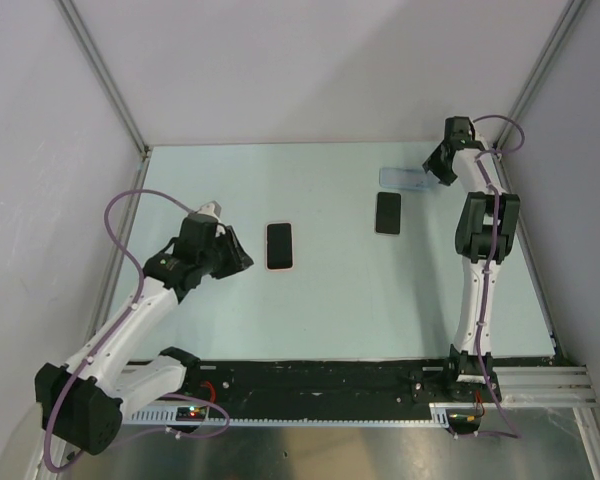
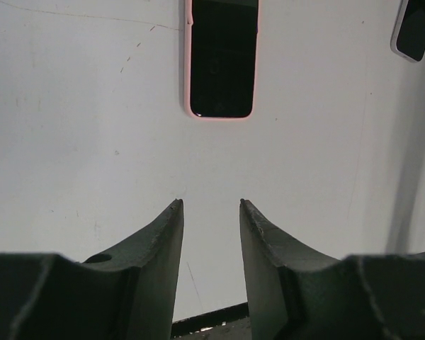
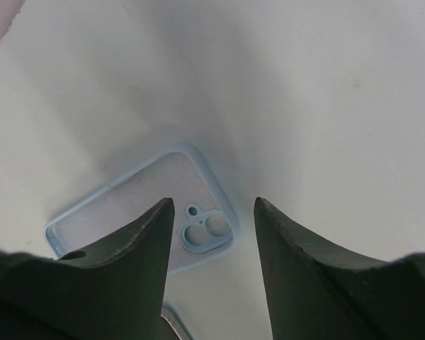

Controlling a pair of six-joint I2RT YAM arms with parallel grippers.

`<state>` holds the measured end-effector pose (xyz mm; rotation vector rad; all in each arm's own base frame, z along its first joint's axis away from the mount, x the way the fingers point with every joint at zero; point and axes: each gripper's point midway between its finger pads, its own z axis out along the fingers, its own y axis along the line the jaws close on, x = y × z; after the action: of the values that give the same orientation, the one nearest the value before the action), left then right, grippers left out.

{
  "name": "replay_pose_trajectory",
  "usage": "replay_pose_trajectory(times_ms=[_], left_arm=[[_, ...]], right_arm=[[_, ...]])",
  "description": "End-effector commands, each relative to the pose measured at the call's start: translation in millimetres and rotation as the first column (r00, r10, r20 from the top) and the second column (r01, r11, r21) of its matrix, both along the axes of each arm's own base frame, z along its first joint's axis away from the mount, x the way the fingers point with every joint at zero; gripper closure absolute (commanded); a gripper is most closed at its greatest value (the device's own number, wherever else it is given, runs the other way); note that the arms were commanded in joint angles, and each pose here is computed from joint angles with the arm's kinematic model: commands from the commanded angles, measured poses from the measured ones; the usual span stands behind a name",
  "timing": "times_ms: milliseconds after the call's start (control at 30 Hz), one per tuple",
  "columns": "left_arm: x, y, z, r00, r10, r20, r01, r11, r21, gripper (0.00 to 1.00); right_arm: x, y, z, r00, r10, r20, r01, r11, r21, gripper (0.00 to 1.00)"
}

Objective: Put the phone into the phone case

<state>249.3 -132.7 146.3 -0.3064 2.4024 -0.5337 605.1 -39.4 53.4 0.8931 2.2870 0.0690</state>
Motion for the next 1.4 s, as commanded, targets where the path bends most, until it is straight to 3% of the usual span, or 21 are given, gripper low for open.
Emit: replay_pose_trajectory(times_ms=[0,767,1067,1233,1367], left_arm=[[8,-5,14,0.999,-0.030,0.046,0.031,0.999,-0.015,0.58],[5,-10,21,0.997,-0.048,0.057,0.050,0.998,-0.045,0.59],[3,-11,25,0.997,-0.042,0.065,0.046,0.997,-0.063,0.59],[2,-10,25,0.997,-0.035,0.067,0.040,0.997,-0.067,0.59],[2,-10,22,0.998,-0.033,0.057,0.037,0.997,-0.069,0.60]], right_arm=[[5,8,13,0.999,0.043,0.003,-0.043,0.999,0.030,0.48],[-24,11,-15,0.988,0.013,-0.153,0.000,0.997,0.082,0.69],[-32,15,-22,0.985,0.009,-0.173,0.010,0.994,0.106,0.84],[-31,18,-19,0.990,-0.010,-0.138,0.030,0.990,0.140,0.98],[-24,21,-4,0.997,-0.039,-0.068,0.053,0.977,0.206,1.00]])
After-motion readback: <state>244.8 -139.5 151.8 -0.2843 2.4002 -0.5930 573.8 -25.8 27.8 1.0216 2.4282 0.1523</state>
